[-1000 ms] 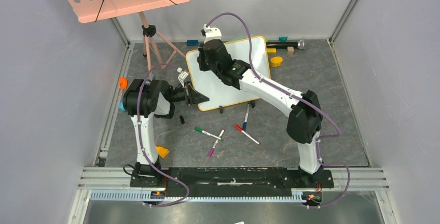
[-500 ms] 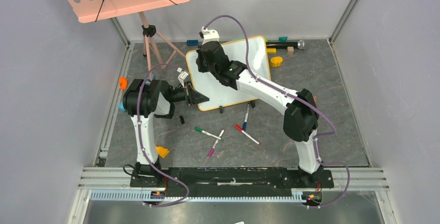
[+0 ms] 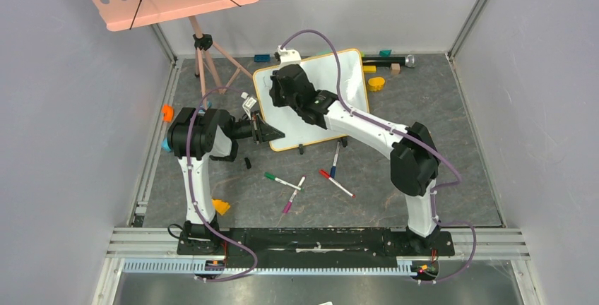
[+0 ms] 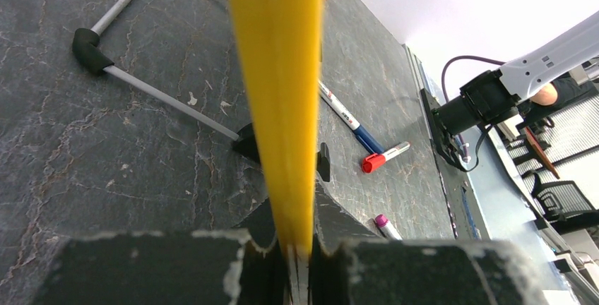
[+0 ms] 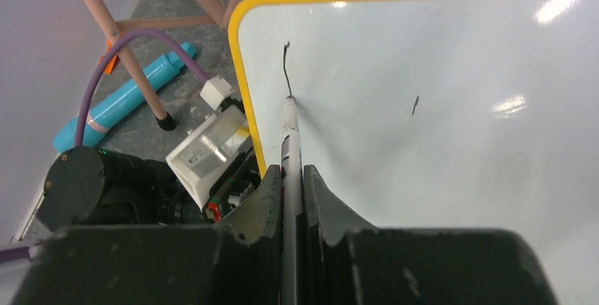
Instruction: Write a sentence on the whiteboard
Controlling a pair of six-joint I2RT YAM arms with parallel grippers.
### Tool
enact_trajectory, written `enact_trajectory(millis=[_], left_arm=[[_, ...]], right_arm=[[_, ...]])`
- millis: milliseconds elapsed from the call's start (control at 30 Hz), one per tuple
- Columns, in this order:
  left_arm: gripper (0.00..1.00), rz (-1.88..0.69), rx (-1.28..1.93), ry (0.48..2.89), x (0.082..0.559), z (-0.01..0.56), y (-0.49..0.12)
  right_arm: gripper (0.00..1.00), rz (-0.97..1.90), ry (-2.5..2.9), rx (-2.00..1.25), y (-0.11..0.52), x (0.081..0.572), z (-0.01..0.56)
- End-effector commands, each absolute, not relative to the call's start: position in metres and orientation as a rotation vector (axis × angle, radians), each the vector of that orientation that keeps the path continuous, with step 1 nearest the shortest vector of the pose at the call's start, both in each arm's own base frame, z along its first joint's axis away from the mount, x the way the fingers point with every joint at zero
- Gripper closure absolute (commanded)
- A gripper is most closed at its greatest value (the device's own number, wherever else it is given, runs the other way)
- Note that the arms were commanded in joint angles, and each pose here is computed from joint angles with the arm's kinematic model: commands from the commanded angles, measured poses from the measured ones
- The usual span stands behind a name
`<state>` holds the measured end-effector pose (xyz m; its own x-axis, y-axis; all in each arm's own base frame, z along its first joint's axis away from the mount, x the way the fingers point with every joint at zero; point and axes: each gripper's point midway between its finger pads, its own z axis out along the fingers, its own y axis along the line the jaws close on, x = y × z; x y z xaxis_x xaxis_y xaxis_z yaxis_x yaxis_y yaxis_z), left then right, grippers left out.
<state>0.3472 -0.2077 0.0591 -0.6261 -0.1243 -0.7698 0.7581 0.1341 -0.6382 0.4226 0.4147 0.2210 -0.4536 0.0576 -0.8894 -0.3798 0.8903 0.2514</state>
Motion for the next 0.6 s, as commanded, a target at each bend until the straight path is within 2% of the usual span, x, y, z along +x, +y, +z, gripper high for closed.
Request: enact_trajectory(millis=[0, 200, 567], left_arm=[[0.93, -1.536, 0.73, 1.623, 0.341, 0.063, -0.213], [0.93, -1.535, 0.731, 1.622, 0.341, 0.063, -0.213], [0.93, -1.536, 0.73, 1.623, 0.341, 0.063, -0.213]], right_arm=[[1.0, 0.509, 1.995, -0.209, 0.4, 0.416, 0.219], [1.0, 0.546, 1.995, -0.218, 0.403, 0.411, 0.22], [1.0, 0.62, 1.888, -0.257, 0.415, 0.416, 0.274]])
